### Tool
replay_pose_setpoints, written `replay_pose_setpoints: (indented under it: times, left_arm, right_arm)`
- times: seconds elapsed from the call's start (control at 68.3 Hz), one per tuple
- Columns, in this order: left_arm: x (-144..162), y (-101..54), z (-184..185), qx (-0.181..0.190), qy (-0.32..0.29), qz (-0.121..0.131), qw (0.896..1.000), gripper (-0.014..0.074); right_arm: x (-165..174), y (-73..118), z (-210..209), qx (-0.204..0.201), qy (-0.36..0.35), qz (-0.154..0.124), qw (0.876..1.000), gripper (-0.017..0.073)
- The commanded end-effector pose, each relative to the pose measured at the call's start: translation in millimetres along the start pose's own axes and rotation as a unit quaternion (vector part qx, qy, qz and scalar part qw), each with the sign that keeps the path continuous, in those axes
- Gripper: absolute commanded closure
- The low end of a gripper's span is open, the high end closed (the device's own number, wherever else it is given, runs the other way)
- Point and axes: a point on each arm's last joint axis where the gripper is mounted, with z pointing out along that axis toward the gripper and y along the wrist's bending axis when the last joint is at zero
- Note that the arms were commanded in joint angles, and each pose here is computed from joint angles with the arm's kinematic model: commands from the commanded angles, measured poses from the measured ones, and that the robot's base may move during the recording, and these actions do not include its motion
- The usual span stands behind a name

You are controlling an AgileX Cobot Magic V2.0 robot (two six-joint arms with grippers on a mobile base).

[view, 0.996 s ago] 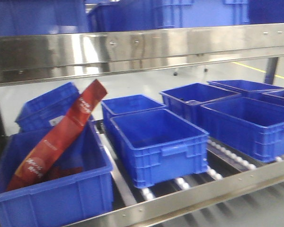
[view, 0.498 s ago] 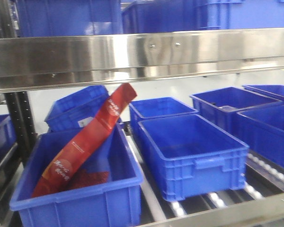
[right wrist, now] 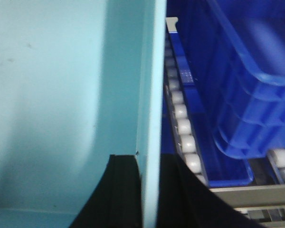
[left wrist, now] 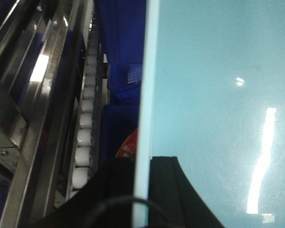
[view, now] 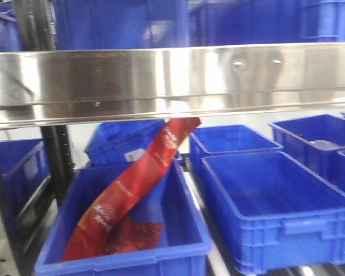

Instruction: Move two blue bins to right shelf middle

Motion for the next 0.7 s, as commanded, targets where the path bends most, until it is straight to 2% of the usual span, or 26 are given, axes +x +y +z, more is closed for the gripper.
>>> replay_pose_setpoints:
  times: [0.0,0.688]
  left_arm:
    - [-12.4,1.0,-10.3,0.019,-0.055,-0.002,0.998,0.0704]
    - [-12.4,1.0,-10.3,0.019,-0.055,-0.002,0.998,0.0704]
  right_arm:
    - [-12.1,0.6,-15.1,-0.024,-0.06,0.001,0.998,0.0724]
    - [-12.1,0.6,-15.1,-0.024,-0.06,0.001,0.998,0.0724]
